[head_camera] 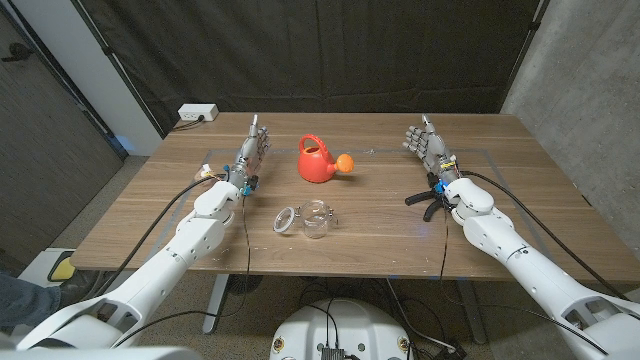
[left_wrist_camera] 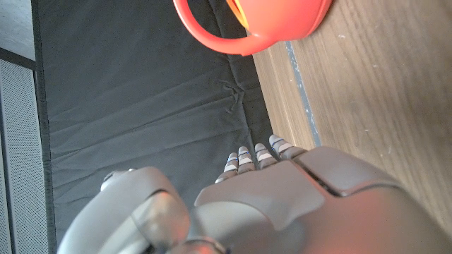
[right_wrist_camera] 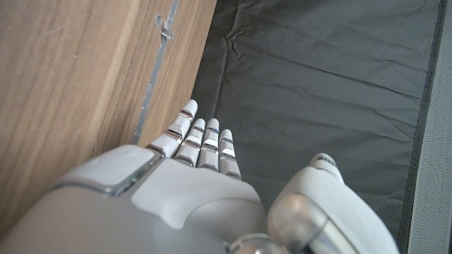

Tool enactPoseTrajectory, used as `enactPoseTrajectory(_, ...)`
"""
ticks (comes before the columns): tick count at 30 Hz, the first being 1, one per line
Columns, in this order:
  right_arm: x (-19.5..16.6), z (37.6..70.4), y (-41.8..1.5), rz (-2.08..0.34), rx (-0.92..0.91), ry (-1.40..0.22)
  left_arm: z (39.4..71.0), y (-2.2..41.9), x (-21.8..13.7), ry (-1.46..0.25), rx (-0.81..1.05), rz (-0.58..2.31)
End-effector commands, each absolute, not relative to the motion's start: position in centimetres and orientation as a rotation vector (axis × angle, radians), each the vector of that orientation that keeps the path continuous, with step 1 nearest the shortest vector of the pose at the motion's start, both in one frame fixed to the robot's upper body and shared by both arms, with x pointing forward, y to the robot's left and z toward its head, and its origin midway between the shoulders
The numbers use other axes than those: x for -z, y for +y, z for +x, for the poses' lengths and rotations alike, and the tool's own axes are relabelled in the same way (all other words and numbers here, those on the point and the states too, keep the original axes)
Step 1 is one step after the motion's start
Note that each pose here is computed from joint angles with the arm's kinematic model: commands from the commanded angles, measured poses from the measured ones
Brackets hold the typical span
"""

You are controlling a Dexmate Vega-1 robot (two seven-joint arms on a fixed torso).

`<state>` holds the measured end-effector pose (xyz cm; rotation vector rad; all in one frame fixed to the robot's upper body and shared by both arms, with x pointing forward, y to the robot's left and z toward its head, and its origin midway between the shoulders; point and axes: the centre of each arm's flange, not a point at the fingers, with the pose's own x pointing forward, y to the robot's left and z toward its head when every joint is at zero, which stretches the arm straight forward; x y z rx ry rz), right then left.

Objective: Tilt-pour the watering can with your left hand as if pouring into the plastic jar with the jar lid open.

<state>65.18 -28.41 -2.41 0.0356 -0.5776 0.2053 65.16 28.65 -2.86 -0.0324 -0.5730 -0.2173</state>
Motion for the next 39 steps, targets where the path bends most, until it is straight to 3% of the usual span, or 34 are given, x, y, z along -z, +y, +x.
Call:
enactPoseTrajectory(1,3.2,64.2,-27.5,0.025,-0.195,-0.556,63.8,28.6,2.6,-0.584,0.218,-0.001)
enactPoseTrajectory(18,4.4,62.0,-27.1,0.036,-0.166,-0.58,61.8,29.1,-0.2,-0.664,0.138,0.225)
enactPoseTrajectory(39,3.3,60.8,-26.8,0.051,-0.157,-0.574,60.5,28.8,-3.1,-0.796,-0.141,0.592)
